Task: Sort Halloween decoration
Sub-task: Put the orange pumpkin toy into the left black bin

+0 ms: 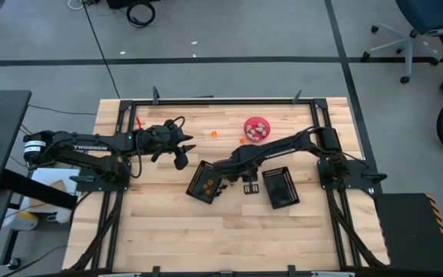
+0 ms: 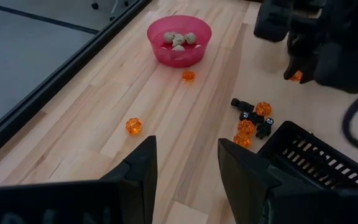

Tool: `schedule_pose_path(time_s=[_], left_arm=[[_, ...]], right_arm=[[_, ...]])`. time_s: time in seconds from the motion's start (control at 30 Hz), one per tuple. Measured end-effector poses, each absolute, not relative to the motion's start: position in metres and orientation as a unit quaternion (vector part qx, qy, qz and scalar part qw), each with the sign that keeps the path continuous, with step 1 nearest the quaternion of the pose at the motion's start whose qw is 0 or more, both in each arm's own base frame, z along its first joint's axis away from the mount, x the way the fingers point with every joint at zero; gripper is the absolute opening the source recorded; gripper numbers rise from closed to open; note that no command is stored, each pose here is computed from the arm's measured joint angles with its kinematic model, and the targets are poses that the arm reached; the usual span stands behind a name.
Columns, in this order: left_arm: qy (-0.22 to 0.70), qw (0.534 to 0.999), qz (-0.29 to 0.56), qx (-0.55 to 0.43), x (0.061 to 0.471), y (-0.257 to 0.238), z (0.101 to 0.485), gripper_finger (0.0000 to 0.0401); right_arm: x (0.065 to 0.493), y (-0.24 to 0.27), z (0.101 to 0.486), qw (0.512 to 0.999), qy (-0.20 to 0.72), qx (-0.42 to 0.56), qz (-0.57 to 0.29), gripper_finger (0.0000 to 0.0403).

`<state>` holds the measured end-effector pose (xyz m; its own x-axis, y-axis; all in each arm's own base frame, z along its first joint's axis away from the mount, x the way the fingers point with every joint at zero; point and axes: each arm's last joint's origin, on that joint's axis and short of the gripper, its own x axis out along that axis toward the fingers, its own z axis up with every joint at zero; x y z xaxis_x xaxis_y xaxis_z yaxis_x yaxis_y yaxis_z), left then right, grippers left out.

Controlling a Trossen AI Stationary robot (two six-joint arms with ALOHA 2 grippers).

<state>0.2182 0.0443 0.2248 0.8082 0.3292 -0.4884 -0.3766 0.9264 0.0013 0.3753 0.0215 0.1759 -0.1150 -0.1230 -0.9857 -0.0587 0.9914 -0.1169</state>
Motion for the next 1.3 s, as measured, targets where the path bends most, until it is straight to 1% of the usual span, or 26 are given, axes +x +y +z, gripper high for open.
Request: schedule_pose_path(time_s=[0.17,0.3,0.43,0.5,0.67,0.8,0.9,1.03,1.2,1.3], left_arm=[[0.248,0.95,0.186,-0.048,0.218,0.044,0.225,0.0142],[0.248,0.95,0.186,-0.048,0.218,0.044,0.225,0.0142],[0.248,0.95,0.186,-0.048,0.218,0.044,0.225,0.0142],[0.248,0.95,0.186,-0.048,0.218,0.044,0.225,0.0142],[0.249,0.949,0.186,-0.048,0.218,0.044,0.225,0.0142],[0.248,0.95,0.185,-0.046,0.218,0.044,0.225,0.0142],[0.251,0.949,0.185,-0.046,0.218,0.044,0.224,0.0142],[0.26,0.947,0.184,-0.046,0.217,0.044,0.223,0.0142],[0.273,0.943,0.184,-0.047,0.216,0.043,0.22,0.0142],[0.274,0.943,0.185,-0.045,0.216,0.044,0.22,0.0142]], right_arm=[[0.395,0.023,0.21,0.712,0.699,-0.067,-0.014,0.0094],[0.415,0.025,0.232,0.775,0.627,-0.07,0.001,0.0094],[0.434,0.029,0.237,0.837,0.542,-0.047,0.054,0.0094],[0.443,0.03,0.231,0.854,0.513,-0.039,0.069,0.0094],[0.449,0.025,0.209,0.859,0.507,-0.041,0.062,0.0098],[0.454,0.019,0.199,0.858,0.509,-0.035,0.061,0.0122],[0.454,0.016,0.2,0.859,0.508,-0.032,0.058,0.0151],[0.446,0.011,0.212,0.855,0.516,-0.026,0.036,0.0182],[0.428,0.007,0.216,0.82,0.571,-0.045,-0.008,0.019],[0.418,0.008,0.215,0.821,0.569,-0.046,-0.014,0.0187]])
